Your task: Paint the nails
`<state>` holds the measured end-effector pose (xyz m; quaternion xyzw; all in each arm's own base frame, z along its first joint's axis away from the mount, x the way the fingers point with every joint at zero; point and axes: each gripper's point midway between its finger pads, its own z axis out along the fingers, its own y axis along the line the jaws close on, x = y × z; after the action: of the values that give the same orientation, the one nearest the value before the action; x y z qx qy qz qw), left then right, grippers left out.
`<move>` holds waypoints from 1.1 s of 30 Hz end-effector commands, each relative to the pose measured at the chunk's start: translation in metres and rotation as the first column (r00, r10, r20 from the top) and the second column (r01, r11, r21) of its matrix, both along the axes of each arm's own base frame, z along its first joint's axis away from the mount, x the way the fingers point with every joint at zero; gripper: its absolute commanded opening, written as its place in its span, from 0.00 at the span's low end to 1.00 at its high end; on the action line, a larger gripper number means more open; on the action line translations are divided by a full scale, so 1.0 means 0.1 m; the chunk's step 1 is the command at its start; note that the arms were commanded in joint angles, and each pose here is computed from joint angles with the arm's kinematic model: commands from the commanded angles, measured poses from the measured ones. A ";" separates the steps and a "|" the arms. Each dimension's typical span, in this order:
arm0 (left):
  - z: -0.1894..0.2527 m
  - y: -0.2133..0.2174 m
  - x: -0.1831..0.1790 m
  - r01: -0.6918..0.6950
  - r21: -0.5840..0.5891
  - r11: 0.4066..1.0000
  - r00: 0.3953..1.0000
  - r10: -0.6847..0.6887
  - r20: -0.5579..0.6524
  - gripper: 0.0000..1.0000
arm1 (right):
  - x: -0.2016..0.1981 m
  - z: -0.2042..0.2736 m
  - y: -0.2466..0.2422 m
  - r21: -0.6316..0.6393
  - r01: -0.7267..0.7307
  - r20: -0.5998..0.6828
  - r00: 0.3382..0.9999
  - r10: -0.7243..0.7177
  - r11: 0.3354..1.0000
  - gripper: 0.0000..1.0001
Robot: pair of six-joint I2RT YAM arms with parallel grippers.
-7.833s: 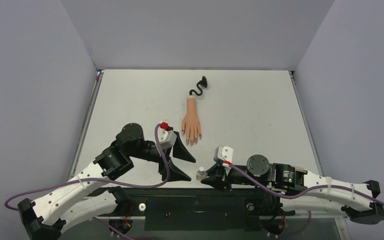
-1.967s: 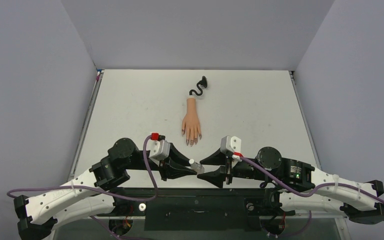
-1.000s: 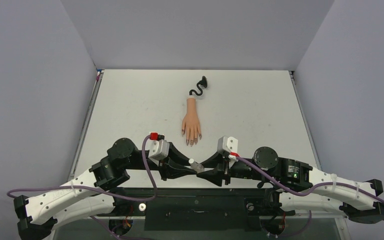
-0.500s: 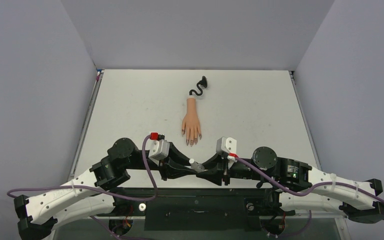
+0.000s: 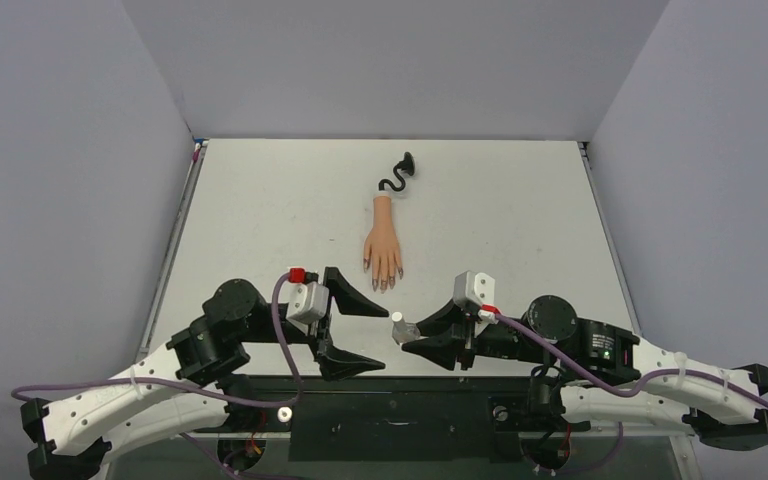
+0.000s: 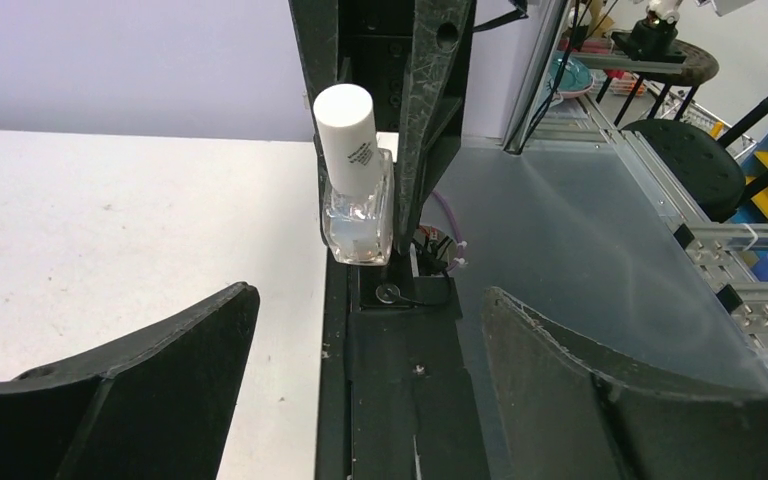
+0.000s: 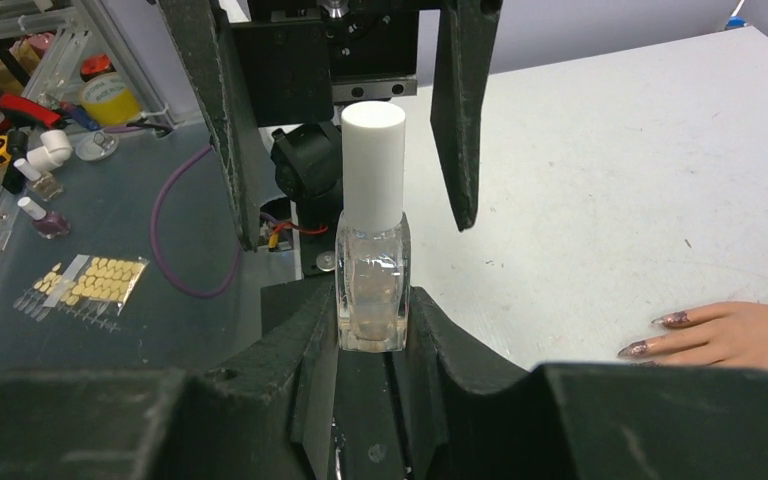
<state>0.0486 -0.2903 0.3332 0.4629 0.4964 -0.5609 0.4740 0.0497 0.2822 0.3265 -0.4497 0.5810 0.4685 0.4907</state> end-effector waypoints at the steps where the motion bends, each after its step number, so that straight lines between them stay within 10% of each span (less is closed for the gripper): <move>1: 0.36 0.12 -0.05 -0.012 -0.074 0.997 0.999 0.015 0.044 0.80 | 0.02 0.15 -0.04 0.067 0.020 0.002 1.000 -0.020 0.998 0.00; 33: 0.71 -0.15 -0.04 0.063 -0.183 0.981 0.998 -0.067 -0.013 0.49 | -0.09 0.10 0.04 0.053 -0.049 0.001 0.999 0.049 0.997 0.00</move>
<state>0.0523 -0.3099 0.3742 0.4294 0.4760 -0.6050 0.4723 0.0436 0.2812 0.3228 -0.4576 0.5757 0.4771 0.4811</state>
